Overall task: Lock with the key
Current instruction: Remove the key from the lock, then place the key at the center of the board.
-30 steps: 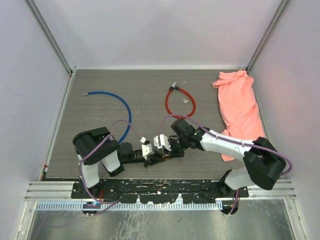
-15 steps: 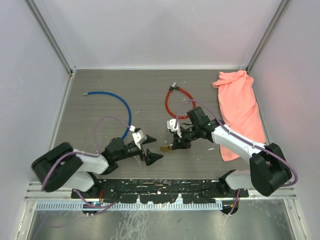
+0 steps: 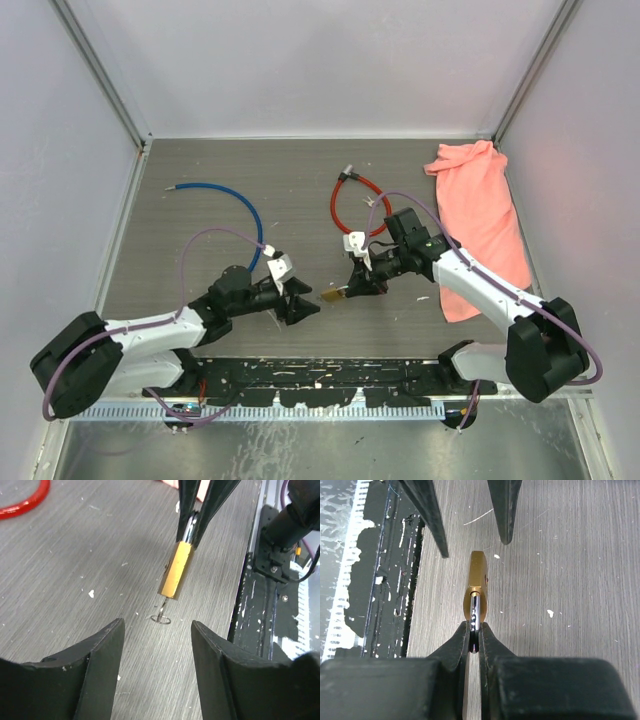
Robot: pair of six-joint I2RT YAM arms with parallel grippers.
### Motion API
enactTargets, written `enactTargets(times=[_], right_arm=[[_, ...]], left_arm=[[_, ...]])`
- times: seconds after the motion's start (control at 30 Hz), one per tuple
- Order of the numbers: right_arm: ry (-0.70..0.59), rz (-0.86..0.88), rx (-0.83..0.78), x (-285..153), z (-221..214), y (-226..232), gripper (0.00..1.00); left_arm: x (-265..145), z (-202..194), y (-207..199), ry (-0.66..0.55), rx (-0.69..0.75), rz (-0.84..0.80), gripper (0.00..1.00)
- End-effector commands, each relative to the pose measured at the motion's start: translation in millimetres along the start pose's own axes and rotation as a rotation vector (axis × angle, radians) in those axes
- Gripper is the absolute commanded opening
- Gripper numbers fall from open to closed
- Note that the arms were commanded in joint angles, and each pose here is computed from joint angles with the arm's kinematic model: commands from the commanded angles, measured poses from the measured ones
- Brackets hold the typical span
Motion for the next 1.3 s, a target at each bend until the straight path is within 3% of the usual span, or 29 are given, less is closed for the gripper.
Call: enactTargets(times=[0.0, 0.23, 0.47, 0.57, 0.77, 1.0, 1.13, 1.27], right_arm=[[-0.099, 0.039, -0.087, -8.0, 32.1, 6.6, 0.01], [-0.103, 0.052, -0.084, -7.2, 31.4, 7.7, 0.01], [-0.101, 0.05, -0.084, -7.2, 31.1, 7.2, 0.01], [-0.094, 0.044, -0.086, -7.2, 29.8, 6.7, 0.01], [-0.068, -0.015, -0.065, -11.7, 25.3, -5.2, 0.01], [-0.074, -0.136, 0.074, -47.3, -0.2, -40.7, 0.01], [-0.128, -0.188, 0.271, -38.7, 2.5, -71.7, 0.01], [-0.173, -0.283, 0.505, -12.4, 25.4, -124.5, 0.01]], left_arm=[[10.2, 12.6, 2.6, -0.003, 0.01, -0.022, 0.55], [22.0, 19.5, 0.6, -0.013, 0.011, -0.086, 0.49], [25.7, 13.0, -1.4, 0.016, 0.004, -0.124, 0.1], [21.9, 9.3, -2.1, 0.035, 0.028, -0.133, 0.0], [7.1, 3.6, 9.0, 0.07, 0.055, -0.095, 0.0], [-14.1, 1.8, 44.6, 0.007, -0.017, 0.003, 0.0], [2.8, 10.0, 84.7, 0.026, -0.184, 0.166, 0.0], [23.1, 16.6, 149.1, 0.123, -0.619, 0.338, 0.03]])
Point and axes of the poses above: each gripper's point midway between its finger pads, its own x axis out along the fingers, its own y axis along the line the jaws close on, z = x × y, the point moved 6 cm from there along -x, back along the fingers, and after that the axes turned 8 degrees about x, right-handed, at the moved point
